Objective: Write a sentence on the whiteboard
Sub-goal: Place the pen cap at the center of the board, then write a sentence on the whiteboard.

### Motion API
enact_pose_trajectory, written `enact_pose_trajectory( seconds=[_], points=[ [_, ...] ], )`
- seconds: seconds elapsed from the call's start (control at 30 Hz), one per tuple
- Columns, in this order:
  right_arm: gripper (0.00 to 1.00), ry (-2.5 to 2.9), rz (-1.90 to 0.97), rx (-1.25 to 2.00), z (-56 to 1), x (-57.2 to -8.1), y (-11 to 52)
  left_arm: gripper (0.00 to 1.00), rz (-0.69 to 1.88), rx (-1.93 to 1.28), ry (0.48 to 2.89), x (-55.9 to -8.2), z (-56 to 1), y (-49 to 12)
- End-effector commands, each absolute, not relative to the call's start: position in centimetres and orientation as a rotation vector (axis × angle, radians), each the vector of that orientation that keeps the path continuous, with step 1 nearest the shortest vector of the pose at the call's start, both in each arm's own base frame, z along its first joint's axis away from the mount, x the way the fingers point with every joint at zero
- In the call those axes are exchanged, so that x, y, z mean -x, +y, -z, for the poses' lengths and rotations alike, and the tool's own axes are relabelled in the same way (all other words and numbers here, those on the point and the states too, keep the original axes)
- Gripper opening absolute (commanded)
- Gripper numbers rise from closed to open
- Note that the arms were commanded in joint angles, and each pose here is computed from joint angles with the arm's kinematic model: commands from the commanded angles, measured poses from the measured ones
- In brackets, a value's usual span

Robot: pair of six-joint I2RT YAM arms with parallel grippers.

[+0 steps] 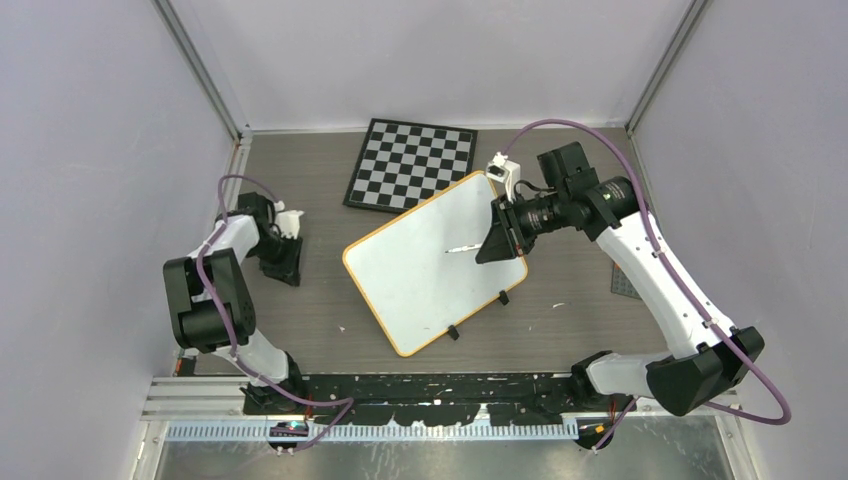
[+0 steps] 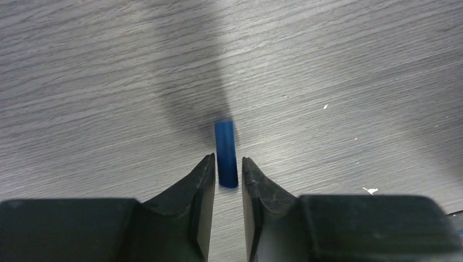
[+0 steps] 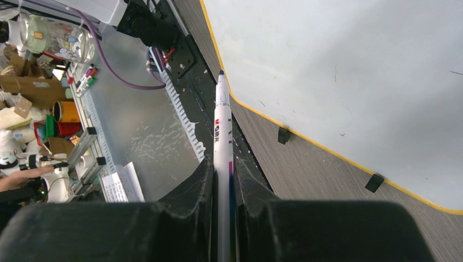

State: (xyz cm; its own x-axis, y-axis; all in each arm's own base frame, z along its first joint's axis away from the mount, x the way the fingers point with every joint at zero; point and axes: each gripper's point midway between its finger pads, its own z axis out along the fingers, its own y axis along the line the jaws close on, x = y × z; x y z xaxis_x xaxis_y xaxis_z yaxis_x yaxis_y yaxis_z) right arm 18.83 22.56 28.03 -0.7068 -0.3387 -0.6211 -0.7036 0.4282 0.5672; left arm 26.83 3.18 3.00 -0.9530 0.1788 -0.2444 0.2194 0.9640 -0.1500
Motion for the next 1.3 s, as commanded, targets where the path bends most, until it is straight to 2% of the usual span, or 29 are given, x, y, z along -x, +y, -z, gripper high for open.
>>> enact_pose_trajectory(
  seconds=[0.0, 0.27, 0.47, 0.6, 0.7, 0.77, 0.93, 1.27],
  points=[
    [0.00, 2.213, -1.145, 0.930, -29.1, -18.5, 22.4, 0.29, 0.247, -0.348, 2.864, -27.4, -3.0, 2.9],
    [0.00, 2.192, -1.089, 0.988, -29.2, -18.5, 22.5, 0.41, 0.323, -0.358, 2.828, -27.5, -5.3, 1.7],
    [0.00, 2.162, -1.078, 1.018, -29.9, -18.5, 22.5, 0.56, 0.480, -0.393, 2.574, -29.7, -14.4, -1.2],
    [0.00, 2.136, -1.063, 1.018, -30.5, -18.5, 22.3, 0.60, 0.729, -0.460, 2.310, -31.3, -23.6, -5.0],
    [0.00, 2.122, -1.052, 1.003, -30.9, -18.6, 22.1, 0.63, 1.060, -0.481, 2.123, -31.2, -29.3, -9.0],
    [0.00, 2.119, -1.043, 0.990, -31.1, -18.8, 21.9, 0.64, 1.193, -0.514, 2.071, -31.1, -30.8, -11.2],
    [0.00, 2.118, -1.021, 0.973, -31.4, -18.8, 21.6, 0.67, 1.275, -0.663, 2.066, -31.2, -30.5, -16.6],
    [0.00, 2.144, -1.016, 0.965, -31.1, -18.2, 21.2, 0.68, 1.312, -0.822, 2.149, -31.0, -26.9, -22.1]
  ],
)
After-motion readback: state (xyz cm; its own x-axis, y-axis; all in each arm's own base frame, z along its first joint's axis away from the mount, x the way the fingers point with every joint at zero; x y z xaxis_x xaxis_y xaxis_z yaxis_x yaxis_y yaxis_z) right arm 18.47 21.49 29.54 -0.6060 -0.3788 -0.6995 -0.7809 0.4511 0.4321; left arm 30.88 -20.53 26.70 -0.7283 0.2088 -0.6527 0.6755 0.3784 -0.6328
